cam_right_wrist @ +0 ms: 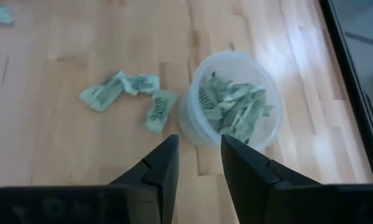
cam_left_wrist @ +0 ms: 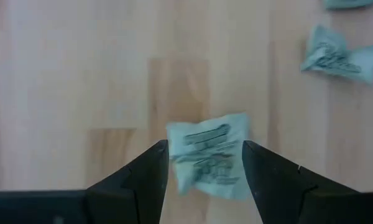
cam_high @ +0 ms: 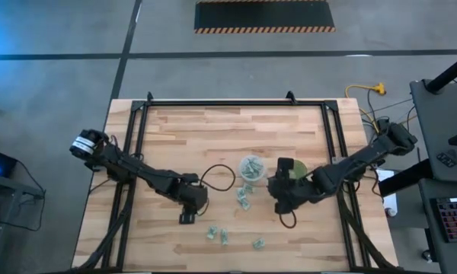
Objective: Pick and place Stevia / Truvia into bins
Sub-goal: Put the green stevia packet into the transparent container
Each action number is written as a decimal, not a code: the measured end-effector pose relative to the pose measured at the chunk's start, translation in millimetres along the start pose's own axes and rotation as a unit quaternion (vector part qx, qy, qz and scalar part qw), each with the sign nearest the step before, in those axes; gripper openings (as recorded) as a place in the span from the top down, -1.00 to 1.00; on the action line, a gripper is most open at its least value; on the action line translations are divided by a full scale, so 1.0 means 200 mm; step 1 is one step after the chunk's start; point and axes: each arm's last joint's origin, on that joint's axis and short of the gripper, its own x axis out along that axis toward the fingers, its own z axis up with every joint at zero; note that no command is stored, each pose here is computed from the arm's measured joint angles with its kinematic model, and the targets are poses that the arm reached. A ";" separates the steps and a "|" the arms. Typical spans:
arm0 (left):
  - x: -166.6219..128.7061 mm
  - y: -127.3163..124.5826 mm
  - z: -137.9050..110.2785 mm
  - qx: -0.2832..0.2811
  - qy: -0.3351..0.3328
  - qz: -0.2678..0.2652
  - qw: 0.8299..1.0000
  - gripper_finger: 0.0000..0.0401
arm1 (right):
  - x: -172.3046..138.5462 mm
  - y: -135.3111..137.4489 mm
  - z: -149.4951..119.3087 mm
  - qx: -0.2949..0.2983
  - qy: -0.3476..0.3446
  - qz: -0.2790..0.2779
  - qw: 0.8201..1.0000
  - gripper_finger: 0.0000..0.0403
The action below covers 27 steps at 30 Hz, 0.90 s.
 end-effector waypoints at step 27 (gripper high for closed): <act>0.16 0.01 0.05 0.003 -0.100 0.211 0.972 0.07 | 0.01 0.06 -0.06 -0.012 -0.006 0.013 1.000 0.58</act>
